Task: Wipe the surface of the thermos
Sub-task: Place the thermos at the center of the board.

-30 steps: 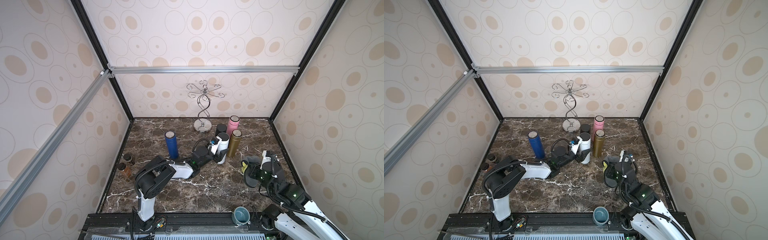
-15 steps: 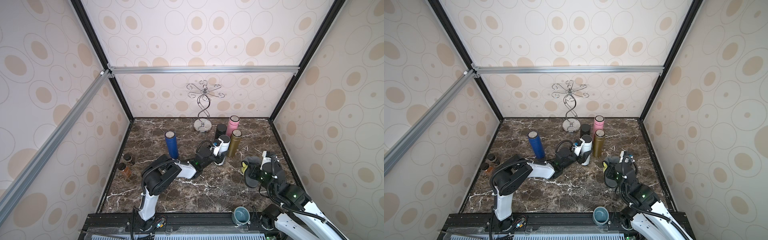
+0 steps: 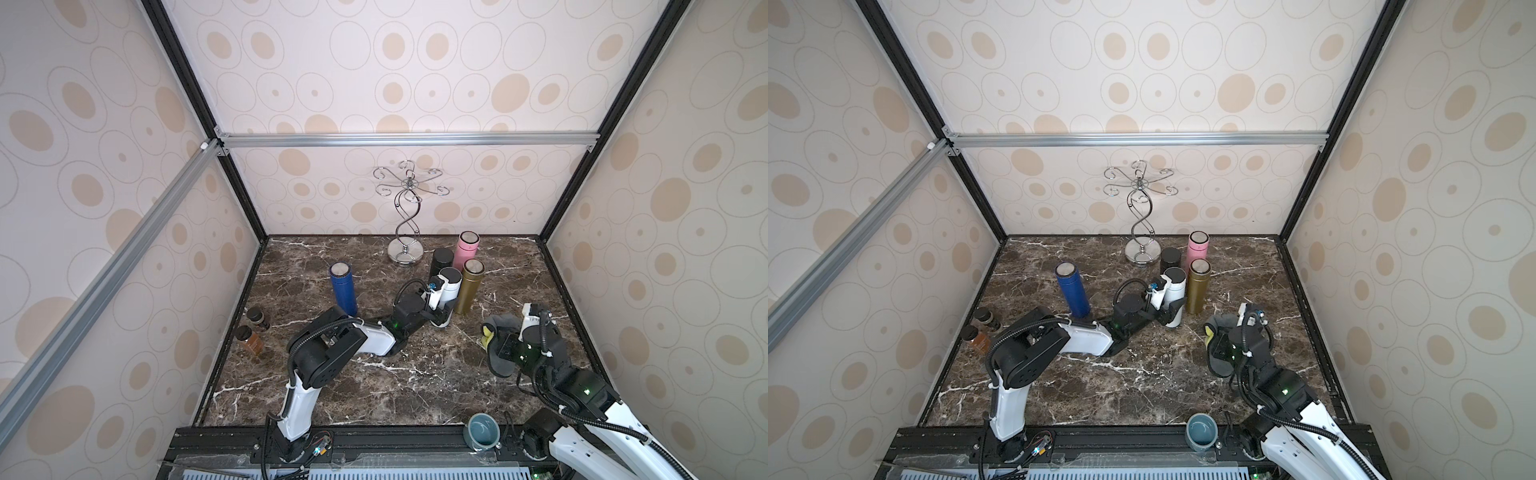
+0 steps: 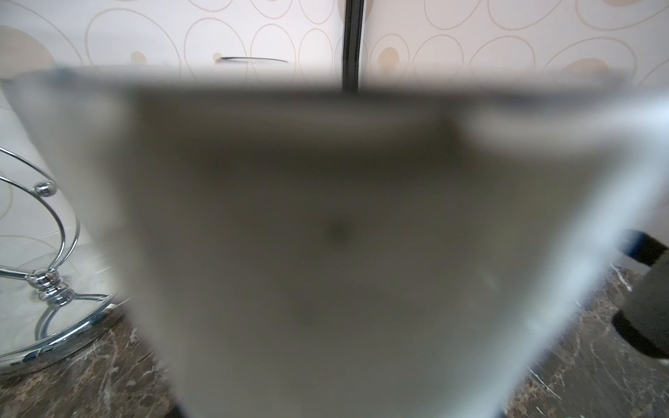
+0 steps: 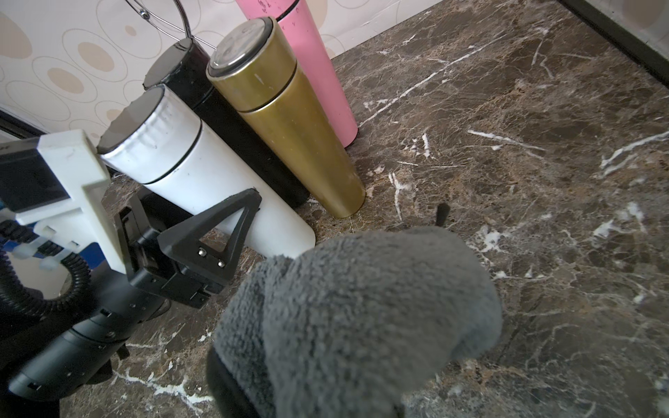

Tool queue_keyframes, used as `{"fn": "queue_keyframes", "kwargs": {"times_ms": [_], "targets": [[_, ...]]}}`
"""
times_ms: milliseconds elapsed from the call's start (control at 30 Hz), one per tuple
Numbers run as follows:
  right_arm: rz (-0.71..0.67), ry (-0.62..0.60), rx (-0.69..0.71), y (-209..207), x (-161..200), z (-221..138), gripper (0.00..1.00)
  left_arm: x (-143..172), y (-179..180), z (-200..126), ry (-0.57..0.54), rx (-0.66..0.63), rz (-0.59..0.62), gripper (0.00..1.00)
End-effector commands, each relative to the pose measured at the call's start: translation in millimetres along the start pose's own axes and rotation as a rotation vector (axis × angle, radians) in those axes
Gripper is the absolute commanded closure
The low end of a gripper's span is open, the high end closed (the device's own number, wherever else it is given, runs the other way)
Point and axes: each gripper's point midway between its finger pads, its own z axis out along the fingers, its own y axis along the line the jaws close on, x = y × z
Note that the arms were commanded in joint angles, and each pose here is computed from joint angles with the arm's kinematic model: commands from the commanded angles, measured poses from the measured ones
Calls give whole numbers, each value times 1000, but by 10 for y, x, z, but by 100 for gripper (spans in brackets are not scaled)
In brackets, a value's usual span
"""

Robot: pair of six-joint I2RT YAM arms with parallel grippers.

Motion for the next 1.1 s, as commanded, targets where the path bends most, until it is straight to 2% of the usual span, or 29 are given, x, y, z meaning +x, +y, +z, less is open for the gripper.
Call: {"fn": "queue_keyframes", "kwargs": {"times_ms": [0,67,233,333,767,833,900,1033,1067], "targets": [[13,-11,-1,-21,-1,-9,100,-424,-36,41,-131,6,-4,91],[13,-12,1,-29,-4,-18,100,-405,-33,50,-123,4,-1,89],[16,-16,0,-33,-9,-33,100,-379,-28,28,-121,-2,1,77],[18,-16,0,-36,-6,-32,100,-378,-4,-21,-132,-17,-5,65],[24,-14,-8,-19,-9,-36,100,-281,-1,-82,-124,-23,-1,48],[25,-13,-9,-18,-9,-37,100,-289,11,-97,-127,-30,0,30],[28,-14,-9,-20,-8,-37,100,-307,11,-111,-135,-34,2,23],[29,-20,-30,14,-22,-52,100,-343,28,-133,-140,-47,4,1],[31,-21,-31,17,-27,-54,100,-367,28,-147,-148,-47,-1,0]]}}
